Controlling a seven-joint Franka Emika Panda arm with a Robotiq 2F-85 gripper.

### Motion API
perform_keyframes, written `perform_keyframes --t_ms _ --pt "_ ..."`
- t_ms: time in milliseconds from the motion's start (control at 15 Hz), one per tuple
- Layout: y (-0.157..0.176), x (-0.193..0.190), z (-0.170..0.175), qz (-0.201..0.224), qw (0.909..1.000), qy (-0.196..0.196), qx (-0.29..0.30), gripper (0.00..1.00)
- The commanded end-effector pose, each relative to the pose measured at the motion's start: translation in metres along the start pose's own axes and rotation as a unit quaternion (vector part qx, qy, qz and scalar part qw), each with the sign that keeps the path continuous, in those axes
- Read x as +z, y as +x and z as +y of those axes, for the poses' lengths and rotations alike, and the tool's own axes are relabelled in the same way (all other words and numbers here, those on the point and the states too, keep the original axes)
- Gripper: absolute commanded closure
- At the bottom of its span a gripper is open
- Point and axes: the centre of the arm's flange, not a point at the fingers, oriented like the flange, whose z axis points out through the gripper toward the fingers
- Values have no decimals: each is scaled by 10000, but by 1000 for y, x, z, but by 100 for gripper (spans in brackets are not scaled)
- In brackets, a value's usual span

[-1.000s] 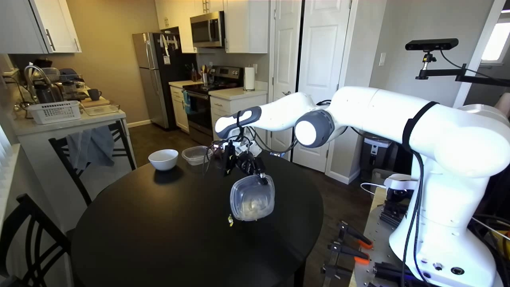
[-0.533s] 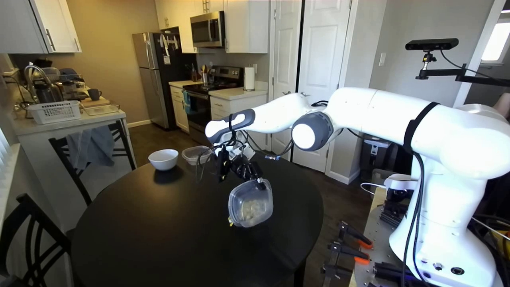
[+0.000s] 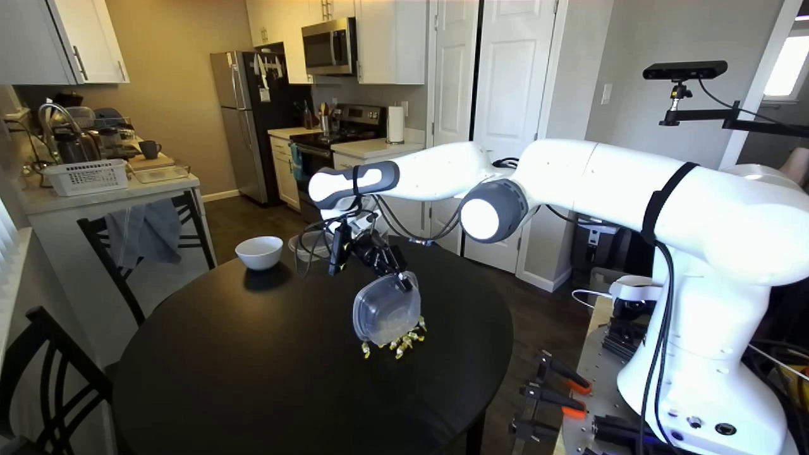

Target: Pour the contents of the clear bowl onto the table

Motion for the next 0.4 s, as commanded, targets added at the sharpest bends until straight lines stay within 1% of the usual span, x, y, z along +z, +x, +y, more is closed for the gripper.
perform_keyframes --t_ms 0,333 --pt "-4 -10 2 170 9988 455 -90 99" --pt "-6 -17 -2 176 9959 883 9 99"
